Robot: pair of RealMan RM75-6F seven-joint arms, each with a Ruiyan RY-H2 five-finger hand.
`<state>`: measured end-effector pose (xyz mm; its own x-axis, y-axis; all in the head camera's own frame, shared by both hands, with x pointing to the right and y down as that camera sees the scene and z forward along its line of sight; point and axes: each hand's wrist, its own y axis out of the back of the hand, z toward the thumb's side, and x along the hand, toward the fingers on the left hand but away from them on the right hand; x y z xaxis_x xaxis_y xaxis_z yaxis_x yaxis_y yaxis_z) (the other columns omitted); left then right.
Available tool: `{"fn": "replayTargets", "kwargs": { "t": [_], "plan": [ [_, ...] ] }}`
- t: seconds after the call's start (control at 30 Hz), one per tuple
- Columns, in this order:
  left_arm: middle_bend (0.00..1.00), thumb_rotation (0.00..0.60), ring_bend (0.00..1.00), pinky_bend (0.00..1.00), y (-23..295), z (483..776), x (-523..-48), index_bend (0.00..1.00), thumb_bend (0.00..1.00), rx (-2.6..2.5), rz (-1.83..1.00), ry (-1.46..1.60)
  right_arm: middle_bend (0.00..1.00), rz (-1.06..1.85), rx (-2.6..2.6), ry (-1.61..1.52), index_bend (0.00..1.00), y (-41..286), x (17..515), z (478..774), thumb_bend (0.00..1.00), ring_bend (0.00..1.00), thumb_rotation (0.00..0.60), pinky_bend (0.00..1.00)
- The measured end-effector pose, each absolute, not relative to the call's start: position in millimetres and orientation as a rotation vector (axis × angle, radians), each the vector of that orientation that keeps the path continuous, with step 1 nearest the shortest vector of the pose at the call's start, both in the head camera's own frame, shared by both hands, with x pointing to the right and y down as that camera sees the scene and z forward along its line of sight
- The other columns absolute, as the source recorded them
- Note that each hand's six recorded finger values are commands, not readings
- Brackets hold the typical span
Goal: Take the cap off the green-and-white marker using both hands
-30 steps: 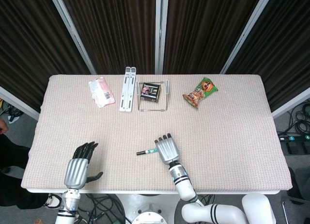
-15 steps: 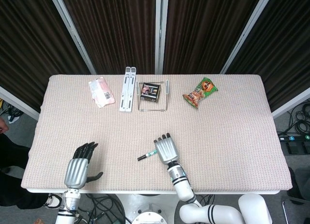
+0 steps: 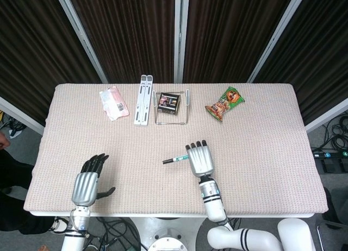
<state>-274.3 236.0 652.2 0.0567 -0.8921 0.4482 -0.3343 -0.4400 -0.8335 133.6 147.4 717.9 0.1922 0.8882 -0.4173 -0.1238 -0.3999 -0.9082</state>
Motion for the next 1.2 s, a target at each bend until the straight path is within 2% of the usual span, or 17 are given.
{"fn": "replayTargets", "kwargs": {
  "t": [0.2,0.33,0.47,0.7,0.93,1.2],
  "plan": [
    [0.17,0.6,0.16,0.23,207.6,647.0,-267.5,0.17,0.1,-1.71,-1.406,1.24,0.62,1.432,-1.449,-0.935,0.69,129.9,158.1,699.4,0.32,0.41,0.6,0.35],
    [0.21,0.6,0.19,0.26,180.4,641.6,-252.0,0.21,0.12,-1.639,-1.387,1.236,0.61,1.45,-1.41,-1.05,0.69,118.8,169.5,688.5,0.32,0.41,0.6,0.36],
    [0.26,0.6,0.23,0.3,151.6,635.3,-224.7,0.26,0.12,-1.596,-1.328,1.212,0.61,1.444,-1.403,-1.081,0.69,113.0,165.6,684.0,0.32,0.41,0.6,0.36],
    [0.37,0.6,0.32,0.4,121.3,637.1,-175.4,0.37,0.12,-1.605,-1.229,1.168,0.61,1.412,-1.401,-1.085,0.69,102.7,142.9,679.1,0.32,0.41,0.6,0.36],
    [0.38,0.6,0.33,0.42,119.0,657.1,-141.3,0.39,0.13,-1.674,-1.218,1.083,0.62,1.421,-1.404,-1.062,0.69,101.4,128.4,685.6,0.32,0.41,0.6,0.36],
    [0.38,0.6,0.33,0.42,120.9,664.7,-125.6,0.39,0.21,-1.704,-1.239,1.051,0.61,1.418,-1.42,-1.028,0.69,105.8,107.1,692.2,0.32,0.41,0.6,0.36]
  ]
}}
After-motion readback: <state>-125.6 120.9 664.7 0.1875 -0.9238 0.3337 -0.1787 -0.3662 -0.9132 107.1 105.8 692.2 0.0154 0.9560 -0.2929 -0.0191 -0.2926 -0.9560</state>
